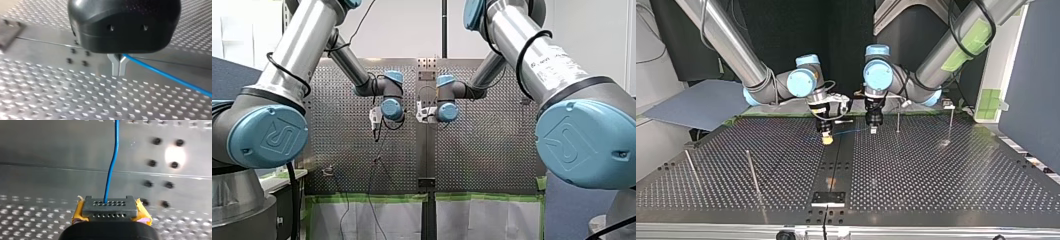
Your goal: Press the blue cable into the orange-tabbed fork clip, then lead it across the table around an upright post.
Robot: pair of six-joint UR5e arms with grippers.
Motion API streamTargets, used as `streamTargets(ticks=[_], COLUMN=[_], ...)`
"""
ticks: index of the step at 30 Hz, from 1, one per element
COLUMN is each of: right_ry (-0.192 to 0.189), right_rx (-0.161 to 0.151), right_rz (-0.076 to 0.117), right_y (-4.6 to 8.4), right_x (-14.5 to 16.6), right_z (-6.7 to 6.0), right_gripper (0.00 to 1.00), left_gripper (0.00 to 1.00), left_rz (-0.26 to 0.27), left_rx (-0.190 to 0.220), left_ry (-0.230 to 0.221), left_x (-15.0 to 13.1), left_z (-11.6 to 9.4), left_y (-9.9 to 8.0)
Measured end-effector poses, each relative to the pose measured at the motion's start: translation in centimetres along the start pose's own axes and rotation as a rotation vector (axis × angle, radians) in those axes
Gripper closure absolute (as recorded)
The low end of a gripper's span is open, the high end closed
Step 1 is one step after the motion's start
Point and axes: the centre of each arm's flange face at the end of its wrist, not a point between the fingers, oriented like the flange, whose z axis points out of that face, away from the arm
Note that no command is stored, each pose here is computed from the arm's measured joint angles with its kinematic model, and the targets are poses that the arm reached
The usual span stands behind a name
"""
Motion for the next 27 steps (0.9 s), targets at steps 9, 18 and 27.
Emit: streamTargets(ticks=[9, 18, 27], right_ry=[0.045, 0.083, 0.153], right_rx=[-0.006, -0.015, -0.03], right_rz=[0.007, 0.017, 0.029], right_y=[0.3, 1.1, 2.2], right_x=[4.2, 6.9, 11.7], right_z=[-0.8, -1.1, -2.0], right_gripper=[1.0, 1.0, 1.0], left_gripper=[1.0, 1.0, 1.0], left_rz=[-0.024, -0.013, -0.007], left_rx=[0.023, 0.033, 0.033], left_ry=[-0.071, -0.081, -0.084], left_x=[-5.1, -7.8, -8.3], left_z=[-0.5, -0.2, -0.2], left_y=[-1.0, -2.1, -2.3])
